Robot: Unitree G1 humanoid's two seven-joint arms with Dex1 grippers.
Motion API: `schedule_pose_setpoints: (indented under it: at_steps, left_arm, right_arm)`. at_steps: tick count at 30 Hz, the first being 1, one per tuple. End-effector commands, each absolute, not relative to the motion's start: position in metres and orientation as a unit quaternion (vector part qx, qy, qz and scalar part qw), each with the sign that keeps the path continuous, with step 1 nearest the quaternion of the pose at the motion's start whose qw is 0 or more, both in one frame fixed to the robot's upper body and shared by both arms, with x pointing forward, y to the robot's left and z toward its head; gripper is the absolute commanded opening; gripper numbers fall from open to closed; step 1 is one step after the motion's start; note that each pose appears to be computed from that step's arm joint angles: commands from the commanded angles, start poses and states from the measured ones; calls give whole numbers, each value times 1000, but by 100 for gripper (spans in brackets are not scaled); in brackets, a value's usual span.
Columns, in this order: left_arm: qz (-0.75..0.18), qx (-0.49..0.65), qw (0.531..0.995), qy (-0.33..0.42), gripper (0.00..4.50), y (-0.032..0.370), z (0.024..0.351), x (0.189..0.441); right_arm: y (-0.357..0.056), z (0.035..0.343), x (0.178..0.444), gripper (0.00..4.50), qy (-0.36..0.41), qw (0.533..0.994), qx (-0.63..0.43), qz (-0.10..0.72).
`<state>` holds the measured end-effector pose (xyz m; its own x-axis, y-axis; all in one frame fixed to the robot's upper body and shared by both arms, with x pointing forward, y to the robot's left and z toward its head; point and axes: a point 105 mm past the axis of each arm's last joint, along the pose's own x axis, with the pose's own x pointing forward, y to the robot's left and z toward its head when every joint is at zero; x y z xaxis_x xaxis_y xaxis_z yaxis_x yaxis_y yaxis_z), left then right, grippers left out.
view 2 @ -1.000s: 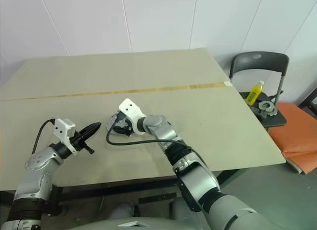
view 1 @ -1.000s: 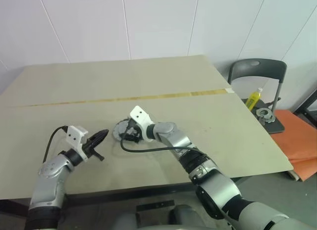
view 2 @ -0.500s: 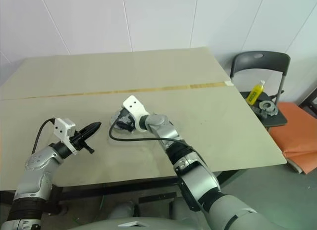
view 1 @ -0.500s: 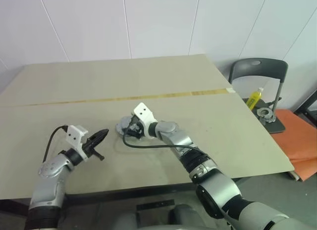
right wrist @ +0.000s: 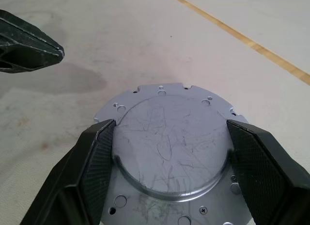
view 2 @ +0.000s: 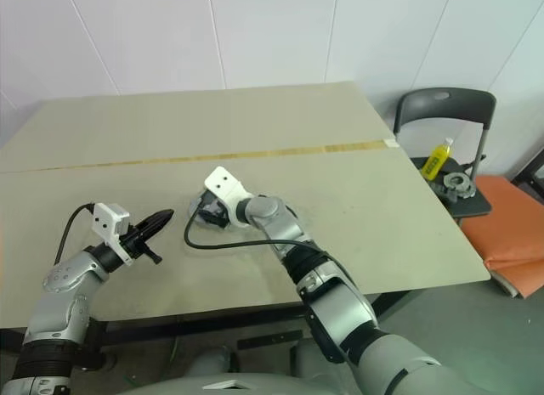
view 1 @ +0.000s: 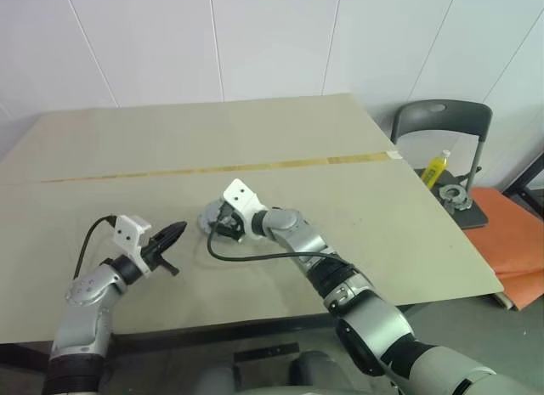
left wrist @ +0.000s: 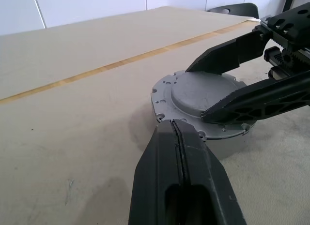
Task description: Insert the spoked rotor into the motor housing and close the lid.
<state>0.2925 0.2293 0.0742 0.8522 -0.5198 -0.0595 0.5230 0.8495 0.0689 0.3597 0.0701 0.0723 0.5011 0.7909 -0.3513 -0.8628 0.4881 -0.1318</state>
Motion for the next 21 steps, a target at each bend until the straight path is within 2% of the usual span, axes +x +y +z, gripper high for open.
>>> schedule_pose_setpoints:
  at_steps: [1, 9, 16, 21]
  left_arm:
    - [-274, 58, 960, -9, 0, 228, 90, 294]
    - [-276, 56, 959, -10, 0, 225, 89, 294]
    - [-279, 56, 959, -11, 0, 225, 90, 295]
    - [-287, 35, 957, -40, 0, 220, 109, 304]
  right_arm:
    - [73, 75, 361, 321, 147, 850, -161, 479]
    - [69, 78, 366, 321, 165, 861, -144, 458]
    - [64, 65, 364, 321, 195, 853, -159, 456]
    - [60, 58, 364, 321, 203, 851, -167, 454]
